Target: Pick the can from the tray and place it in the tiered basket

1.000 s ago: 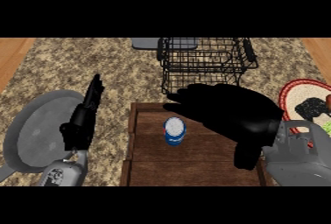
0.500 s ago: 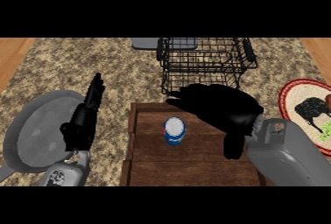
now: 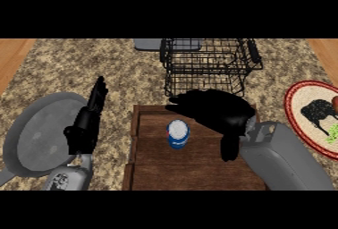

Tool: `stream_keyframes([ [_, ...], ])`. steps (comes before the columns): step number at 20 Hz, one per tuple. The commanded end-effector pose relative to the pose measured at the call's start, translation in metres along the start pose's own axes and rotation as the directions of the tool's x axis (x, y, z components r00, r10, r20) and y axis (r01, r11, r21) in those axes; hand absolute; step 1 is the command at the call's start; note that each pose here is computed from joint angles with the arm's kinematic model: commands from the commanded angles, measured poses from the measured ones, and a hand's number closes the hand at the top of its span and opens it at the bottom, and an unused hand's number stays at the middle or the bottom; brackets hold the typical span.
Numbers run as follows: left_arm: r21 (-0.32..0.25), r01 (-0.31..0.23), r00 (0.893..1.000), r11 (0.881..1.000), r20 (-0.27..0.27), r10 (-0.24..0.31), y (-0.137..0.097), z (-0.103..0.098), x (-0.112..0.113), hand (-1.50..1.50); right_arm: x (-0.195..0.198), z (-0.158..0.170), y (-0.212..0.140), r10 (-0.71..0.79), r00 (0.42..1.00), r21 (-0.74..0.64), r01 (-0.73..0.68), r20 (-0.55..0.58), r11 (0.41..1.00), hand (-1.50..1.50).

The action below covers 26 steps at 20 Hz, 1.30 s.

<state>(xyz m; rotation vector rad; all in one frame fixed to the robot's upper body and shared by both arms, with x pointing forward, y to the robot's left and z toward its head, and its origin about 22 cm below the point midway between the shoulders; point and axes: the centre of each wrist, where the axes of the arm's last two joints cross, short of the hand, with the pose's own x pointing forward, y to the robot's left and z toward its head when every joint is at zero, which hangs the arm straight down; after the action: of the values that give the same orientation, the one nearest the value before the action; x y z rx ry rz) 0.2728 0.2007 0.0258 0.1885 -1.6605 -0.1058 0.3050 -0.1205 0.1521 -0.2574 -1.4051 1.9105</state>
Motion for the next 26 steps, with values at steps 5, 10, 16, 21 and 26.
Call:
stream_keyframes([
  [5,-0.004,-0.005,1.000,1.000,-0.001,0.005,-0.010,-0.005,0.013,0.00,-0.004,-0.010,-0.006,-0.011,1.000,0.049,0.011,0.012,0.999,-1.50],
  [10,0.009,-0.002,1.000,1.000,0.005,0.002,-0.007,0.001,0.004,0.00,-0.001,-0.023,-0.003,-0.029,1.000,0.031,0.028,0.006,0.999,-1.50],
  [16,0.013,-0.001,1.000,1.000,-0.004,0.001,-0.004,-0.013,0.014,0.00,0.005,-0.017,0.024,-0.017,1.000,0.069,0.017,0.007,0.997,-1.50],
  [21,0.006,0.014,1.000,1.000,0.001,-0.014,0.012,0.008,-0.011,0.00,0.023,-0.055,0.023,-0.029,0.999,0.072,0.030,-0.012,0.997,-1.50],
  [26,0.007,0.011,1.000,1.000,-0.002,-0.011,-0.005,-0.003,-0.007,0.00,0.015,-0.039,0.043,-0.034,0.999,0.069,0.036,-0.020,0.997,-1.50],
])
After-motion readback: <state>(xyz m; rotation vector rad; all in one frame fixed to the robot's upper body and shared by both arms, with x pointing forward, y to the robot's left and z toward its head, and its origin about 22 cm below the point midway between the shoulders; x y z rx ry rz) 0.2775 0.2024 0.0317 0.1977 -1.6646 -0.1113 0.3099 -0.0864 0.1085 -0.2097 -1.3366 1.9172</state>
